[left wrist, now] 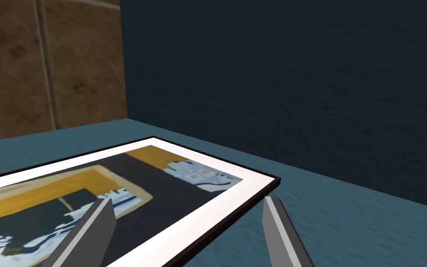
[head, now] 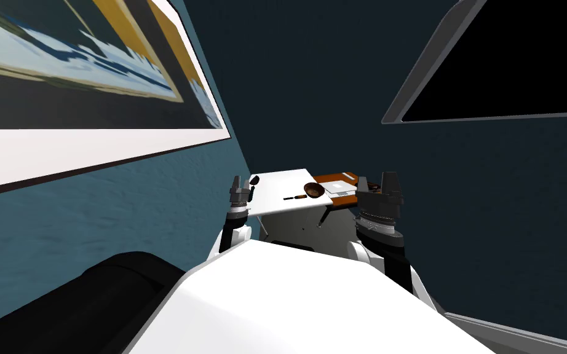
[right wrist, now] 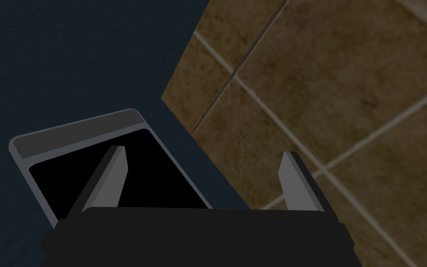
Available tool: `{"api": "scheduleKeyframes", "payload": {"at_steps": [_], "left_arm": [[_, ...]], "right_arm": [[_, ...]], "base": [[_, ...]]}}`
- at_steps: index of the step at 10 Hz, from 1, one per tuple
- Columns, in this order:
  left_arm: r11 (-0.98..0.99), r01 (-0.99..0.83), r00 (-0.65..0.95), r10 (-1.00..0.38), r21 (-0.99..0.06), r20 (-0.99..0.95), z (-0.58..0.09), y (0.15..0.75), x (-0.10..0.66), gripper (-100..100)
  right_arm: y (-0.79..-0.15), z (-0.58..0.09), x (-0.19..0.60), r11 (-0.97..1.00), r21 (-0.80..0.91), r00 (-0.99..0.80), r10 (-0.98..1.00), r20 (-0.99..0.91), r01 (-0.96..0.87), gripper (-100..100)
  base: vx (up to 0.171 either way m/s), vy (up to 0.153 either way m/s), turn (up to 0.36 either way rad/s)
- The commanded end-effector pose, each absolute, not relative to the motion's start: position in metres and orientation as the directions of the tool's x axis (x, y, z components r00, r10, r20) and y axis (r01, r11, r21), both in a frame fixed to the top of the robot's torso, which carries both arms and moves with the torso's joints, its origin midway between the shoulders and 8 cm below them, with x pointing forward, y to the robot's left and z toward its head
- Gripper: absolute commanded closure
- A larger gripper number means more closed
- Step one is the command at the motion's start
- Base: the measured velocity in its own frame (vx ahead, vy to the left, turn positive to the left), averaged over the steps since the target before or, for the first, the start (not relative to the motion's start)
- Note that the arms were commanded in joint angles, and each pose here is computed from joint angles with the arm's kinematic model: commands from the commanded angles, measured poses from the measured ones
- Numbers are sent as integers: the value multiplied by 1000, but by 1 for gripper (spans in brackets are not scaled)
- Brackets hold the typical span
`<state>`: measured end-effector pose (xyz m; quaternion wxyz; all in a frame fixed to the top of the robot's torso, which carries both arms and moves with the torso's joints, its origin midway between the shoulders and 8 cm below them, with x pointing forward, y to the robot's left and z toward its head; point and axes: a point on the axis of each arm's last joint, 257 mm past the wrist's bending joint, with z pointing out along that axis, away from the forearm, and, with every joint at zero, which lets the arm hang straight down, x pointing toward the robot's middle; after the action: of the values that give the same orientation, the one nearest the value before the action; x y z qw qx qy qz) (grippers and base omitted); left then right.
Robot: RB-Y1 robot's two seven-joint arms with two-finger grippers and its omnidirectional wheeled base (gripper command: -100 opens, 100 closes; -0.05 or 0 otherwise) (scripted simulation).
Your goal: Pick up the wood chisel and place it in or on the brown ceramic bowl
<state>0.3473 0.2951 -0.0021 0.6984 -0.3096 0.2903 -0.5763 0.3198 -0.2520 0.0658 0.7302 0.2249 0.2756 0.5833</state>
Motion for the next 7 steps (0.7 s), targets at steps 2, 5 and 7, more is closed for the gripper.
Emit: {"api": "scheduleKeyframes", "payload": {"at_steps": [2,5,7], "left_arm": [[133,602,133,-989,-787,-65,-5,296,360,-100],[102,559,97,-994,-823,-57,-12,302,381,-100],[87,536,86,-995,-840,-49,-16,305,390,-100]], "right_arm": [[-252,66,320,218,650,168,976,-140,-728,0],[-252,66,320,218,650,168,976,-140,-728,0],[-252,66,320,218,650,168,976,-140,-728,0]], "base": [[-45,-31,-122],[-64,-71,-123],[-42,-49,-78]]}}
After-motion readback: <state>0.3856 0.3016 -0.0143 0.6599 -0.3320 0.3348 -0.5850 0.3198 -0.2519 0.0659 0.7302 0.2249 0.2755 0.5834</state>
